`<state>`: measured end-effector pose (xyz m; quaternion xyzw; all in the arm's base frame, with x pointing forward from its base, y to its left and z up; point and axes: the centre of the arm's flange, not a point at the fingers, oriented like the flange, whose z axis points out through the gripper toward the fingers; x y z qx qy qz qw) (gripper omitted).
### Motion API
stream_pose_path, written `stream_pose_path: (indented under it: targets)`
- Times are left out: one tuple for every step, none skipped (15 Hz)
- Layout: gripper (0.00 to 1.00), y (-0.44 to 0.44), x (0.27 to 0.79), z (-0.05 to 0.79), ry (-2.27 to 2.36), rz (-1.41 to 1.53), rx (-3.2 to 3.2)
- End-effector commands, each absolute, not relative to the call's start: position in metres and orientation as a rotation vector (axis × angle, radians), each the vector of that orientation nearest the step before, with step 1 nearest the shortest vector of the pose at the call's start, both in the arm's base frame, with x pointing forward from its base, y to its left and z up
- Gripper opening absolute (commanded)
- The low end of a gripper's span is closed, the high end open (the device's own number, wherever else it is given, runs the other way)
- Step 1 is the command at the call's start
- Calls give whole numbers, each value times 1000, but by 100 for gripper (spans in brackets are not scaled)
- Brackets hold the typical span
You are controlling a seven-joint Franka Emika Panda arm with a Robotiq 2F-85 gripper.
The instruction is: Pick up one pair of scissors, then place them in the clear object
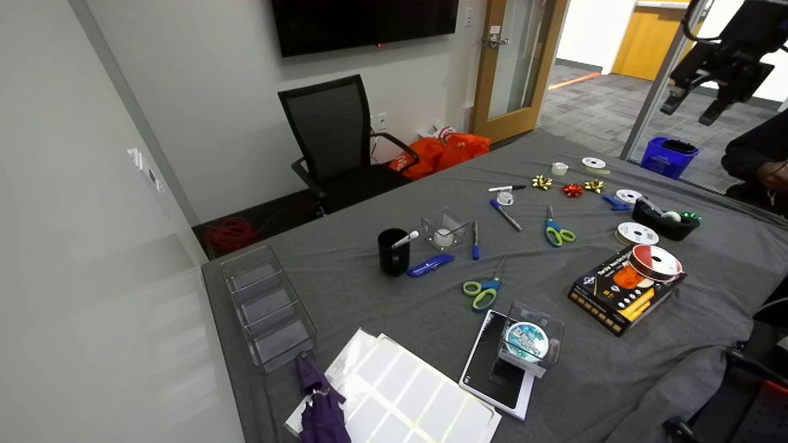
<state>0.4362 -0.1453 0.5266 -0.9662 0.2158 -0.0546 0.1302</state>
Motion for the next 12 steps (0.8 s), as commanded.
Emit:
stream_pose_path:
  targets:
    - [100,-161,489,514,873,-286,-2741]
    - [100,-166,499,509,933,-323,-2738]
    - [100,-170,510,503,990,-354,-2741]
    - [100,-174,518,497,1034,-373,-2751]
    - [100,-178,525,488,1074,-370,-2771]
    - [100,-179,532,477,1111,-341,-2779]
    - [100,-180,539,469,1152,-333,-2794]
    - [100,-181,546,460,1185,-304,-2807]
    - [100,-181,555,453,1208,-279,-2823]
    - [100,-181,562,448,1225,-255,-2842]
    - [100,-180,571,444,1237,-230,-2864]
    - [100,-180,579,441,1239,-204,-2883]
